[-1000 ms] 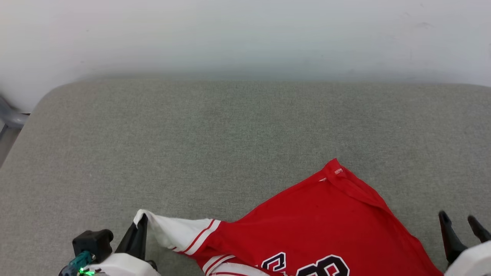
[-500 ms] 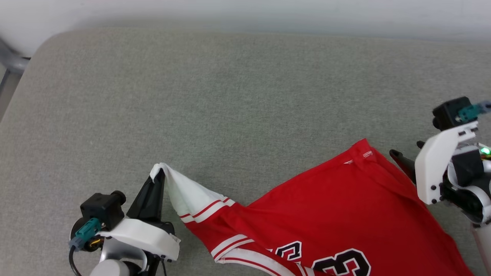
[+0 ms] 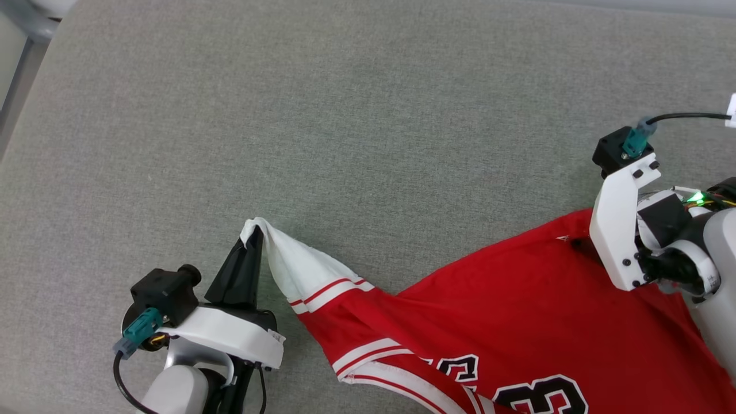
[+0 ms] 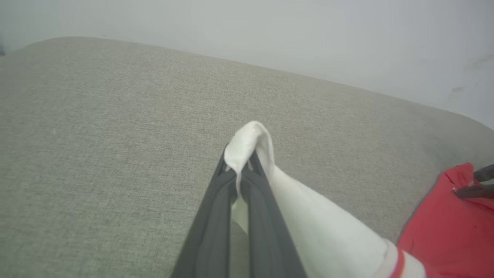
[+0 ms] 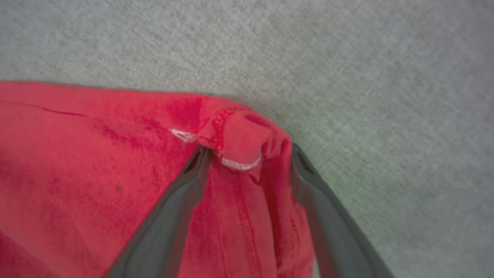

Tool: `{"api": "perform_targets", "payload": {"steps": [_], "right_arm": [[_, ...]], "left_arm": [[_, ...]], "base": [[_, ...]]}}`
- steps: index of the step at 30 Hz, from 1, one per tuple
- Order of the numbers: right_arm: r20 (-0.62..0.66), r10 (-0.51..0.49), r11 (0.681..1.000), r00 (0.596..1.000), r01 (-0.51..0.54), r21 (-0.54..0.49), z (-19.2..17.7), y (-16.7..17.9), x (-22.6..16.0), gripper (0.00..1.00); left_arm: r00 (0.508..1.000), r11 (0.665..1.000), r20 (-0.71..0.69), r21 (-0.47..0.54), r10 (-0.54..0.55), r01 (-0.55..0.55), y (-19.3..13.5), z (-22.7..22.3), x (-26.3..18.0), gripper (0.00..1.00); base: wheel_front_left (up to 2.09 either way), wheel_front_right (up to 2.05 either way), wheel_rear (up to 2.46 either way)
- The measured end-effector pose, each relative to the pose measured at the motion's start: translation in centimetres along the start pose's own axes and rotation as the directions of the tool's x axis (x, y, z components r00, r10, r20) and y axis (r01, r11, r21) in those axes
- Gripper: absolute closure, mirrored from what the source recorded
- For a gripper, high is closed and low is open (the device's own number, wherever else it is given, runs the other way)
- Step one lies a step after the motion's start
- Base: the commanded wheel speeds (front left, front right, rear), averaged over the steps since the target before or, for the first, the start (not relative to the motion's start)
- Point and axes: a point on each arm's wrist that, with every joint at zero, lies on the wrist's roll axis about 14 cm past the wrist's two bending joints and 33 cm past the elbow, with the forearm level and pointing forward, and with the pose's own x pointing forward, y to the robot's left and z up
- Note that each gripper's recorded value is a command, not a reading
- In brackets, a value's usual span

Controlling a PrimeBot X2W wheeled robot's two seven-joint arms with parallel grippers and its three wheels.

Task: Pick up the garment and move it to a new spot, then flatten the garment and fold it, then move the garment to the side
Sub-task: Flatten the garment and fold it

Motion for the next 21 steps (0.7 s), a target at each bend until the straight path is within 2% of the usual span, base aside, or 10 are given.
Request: {"api": "perform_targets", "payload": {"steps": [1,2,3,9,14,21], "right_arm": [[-0.018,0.006,1.000,1.000,-0.006,0.003,-0.2,0.0,0.2,0.52],[-0.032,0.009,1.000,0.999,-0.008,0.005,-0.3,-0.1,0.4,0.91],[-0.040,0.012,1.000,0.999,-0.012,0.005,-0.3,-0.1,0.4,1.00],[-0.006,0.028,1.000,1.000,-0.028,0.010,0.3,0.5,0.0,1.00],[0.162,-0.013,1.000,0.987,0.009,0.028,3.3,-0.4,-2.2,1.00],[0.426,-0.149,0.989,0.892,0.125,0.085,8.5,-3.5,-8.3,1.00]], "left_arm": [[1.000,1.000,-0.004,-0.001,0.007,-0.007,0.2,-0.2,0.0,1.00],[1.000,1.000,-0.009,-0.001,0.013,-0.013,0.4,-0.3,-0.1,1.00],[1.000,1.000,-0.009,-0.001,0.014,-0.014,0.5,-0.4,-0.1,1.00],[1.000,1.000,0.003,0.014,0.021,-0.021,1.0,0.1,-0.3,1.00],[0.997,0.999,0.071,0.038,0.019,-0.022,1.5,2.9,0.2,1.00],[0.969,0.991,0.225,0.111,-0.099,0.075,-0.6,10.7,3.1,1.00]], "base": [[0.00,0.00,0.00],[0.00,0.00,0.00],[0.00,0.00,0.00],[0.00,0.00,0.00],[0.00,0.00,0.00],[0.00,0.00,0.00]]}}
